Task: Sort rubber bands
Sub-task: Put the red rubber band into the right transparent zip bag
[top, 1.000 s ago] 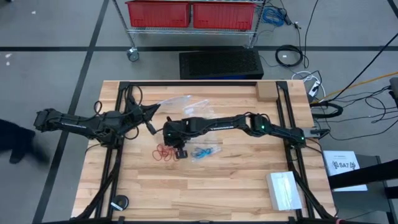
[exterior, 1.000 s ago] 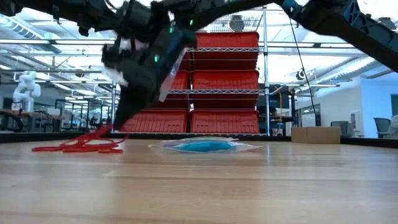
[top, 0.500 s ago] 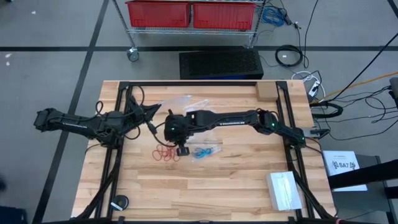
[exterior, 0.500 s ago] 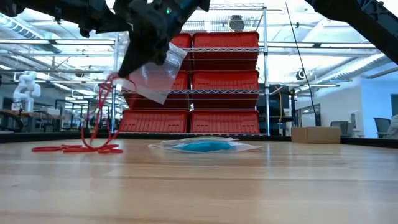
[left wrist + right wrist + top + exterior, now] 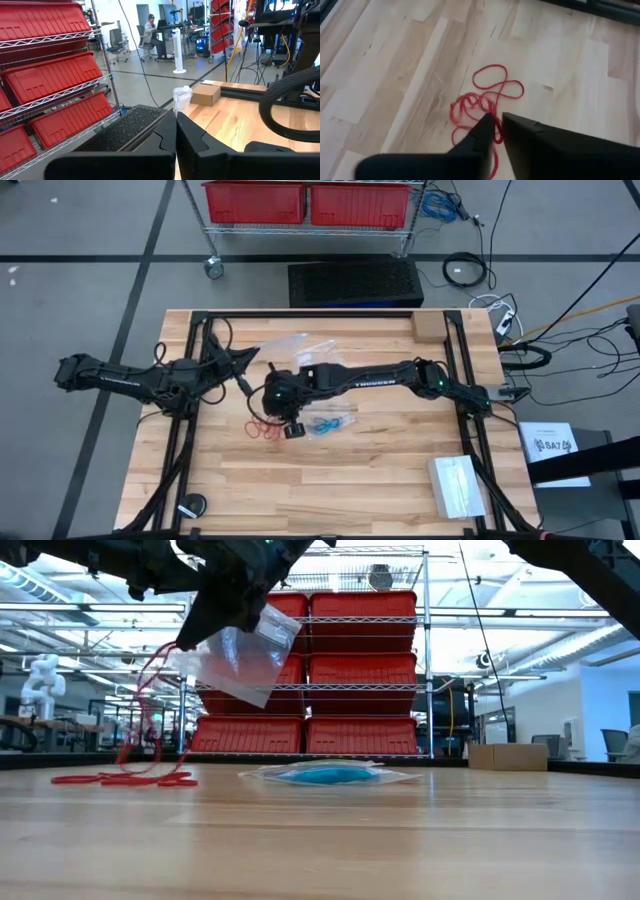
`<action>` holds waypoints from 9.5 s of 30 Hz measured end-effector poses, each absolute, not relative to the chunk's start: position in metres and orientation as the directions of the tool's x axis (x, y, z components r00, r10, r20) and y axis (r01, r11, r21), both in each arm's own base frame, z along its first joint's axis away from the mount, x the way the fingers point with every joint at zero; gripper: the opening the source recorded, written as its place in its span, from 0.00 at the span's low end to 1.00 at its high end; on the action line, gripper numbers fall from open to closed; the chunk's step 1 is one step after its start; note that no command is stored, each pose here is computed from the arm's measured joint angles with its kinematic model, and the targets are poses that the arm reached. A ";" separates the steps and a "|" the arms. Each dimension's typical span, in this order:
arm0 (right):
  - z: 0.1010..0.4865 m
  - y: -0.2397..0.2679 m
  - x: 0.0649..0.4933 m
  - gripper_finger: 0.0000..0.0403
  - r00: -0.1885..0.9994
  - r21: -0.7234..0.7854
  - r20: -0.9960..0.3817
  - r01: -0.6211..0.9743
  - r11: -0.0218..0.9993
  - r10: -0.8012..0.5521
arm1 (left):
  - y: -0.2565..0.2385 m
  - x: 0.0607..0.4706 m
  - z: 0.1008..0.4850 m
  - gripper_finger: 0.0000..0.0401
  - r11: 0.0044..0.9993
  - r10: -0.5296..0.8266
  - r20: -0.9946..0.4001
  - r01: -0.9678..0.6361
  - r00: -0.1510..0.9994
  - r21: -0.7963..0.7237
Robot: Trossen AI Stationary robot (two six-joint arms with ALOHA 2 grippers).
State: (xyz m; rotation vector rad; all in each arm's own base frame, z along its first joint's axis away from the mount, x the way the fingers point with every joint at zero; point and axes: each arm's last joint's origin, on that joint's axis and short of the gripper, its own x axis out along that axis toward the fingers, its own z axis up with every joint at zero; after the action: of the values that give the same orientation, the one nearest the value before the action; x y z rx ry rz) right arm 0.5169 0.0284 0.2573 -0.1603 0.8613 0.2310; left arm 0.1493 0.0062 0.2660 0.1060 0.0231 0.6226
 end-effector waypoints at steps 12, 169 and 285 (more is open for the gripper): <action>0.243 0.020 0.510 0.46 0.547 -0.023 -0.828 -0.251 0.968 0.122 | 0.006 0.149 0.266 0.00 0.807 0.583 0.010 -0.580 0.813 0.106; 0.239 0.084 0.497 0.01 0.413 -0.017 -0.907 -0.216 0.976 0.076 | 0.006 0.150 0.255 0.00 0.811 0.584 -0.082 -0.582 0.807 0.051; 0.430 0.029 0.398 0.00 0.674 -0.500 -0.544 0.218 0.838 -0.500 | -0.003 0.158 0.253 0.00 0.959 0.284 -0.102 -0.284 0.953 0.015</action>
State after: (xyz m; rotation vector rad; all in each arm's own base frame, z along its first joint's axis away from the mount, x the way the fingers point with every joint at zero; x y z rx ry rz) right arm 0.3983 0.0286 0.4304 -0.4178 0.7260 -0.4171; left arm 0.1584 -0.0034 0.2529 0.0001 0.1038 0.2880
